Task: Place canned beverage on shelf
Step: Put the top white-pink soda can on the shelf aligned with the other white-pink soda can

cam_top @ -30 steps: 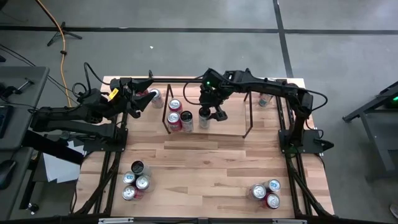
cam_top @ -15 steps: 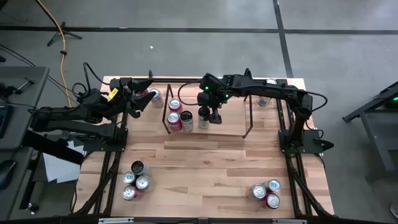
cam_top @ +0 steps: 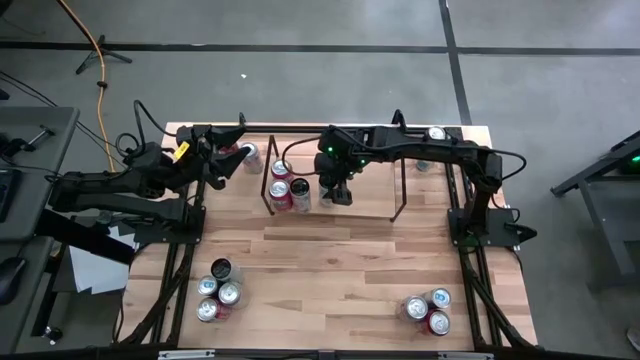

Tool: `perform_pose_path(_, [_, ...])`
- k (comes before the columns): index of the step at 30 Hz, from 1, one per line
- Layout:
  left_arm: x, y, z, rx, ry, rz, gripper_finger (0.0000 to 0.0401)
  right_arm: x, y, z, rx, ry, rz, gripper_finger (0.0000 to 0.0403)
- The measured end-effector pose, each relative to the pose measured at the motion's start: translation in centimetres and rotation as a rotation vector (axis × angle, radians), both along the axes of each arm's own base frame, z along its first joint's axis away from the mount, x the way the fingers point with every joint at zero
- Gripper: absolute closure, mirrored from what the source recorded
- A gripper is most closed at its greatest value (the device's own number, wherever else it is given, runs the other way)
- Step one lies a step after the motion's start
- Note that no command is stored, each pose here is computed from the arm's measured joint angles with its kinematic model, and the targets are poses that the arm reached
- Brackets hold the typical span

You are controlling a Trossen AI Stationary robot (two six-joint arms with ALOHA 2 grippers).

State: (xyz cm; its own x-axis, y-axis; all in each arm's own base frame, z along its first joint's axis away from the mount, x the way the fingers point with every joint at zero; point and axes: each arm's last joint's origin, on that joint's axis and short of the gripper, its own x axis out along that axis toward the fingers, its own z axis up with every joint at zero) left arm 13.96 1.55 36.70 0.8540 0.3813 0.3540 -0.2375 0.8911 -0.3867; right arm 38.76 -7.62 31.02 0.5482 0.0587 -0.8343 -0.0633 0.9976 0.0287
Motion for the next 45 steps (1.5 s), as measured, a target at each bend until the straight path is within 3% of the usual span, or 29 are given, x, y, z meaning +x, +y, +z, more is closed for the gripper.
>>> perform_pose_path(11, [-0.3,0.0,0.3,0.001,-0.028,0.0,0.0064,0.0,0.2,0.0,0.119,0.02,-0.298,0.0039])
perform_pose_path(28, [-0.3,-0.1,0.5,0.013,-0.057,-0.034,0.0064,0.2,0.9,0.0,0.211,0.026,-0.468,0.0039])
perform_pose_path(39, [-0.9,0.5,2.0,0.04,-0.052,-0.005,0.0064,0.2,0.8,-0.1,0.275,0.018,-0.685,0.0039])
perform_pose_path(45, [-0.8,0.7,1.9,0.044,-0.032,-0.021,0.0064,-0.1,1.6,-0.3,0.242,0.049,-0.736,0.0039])
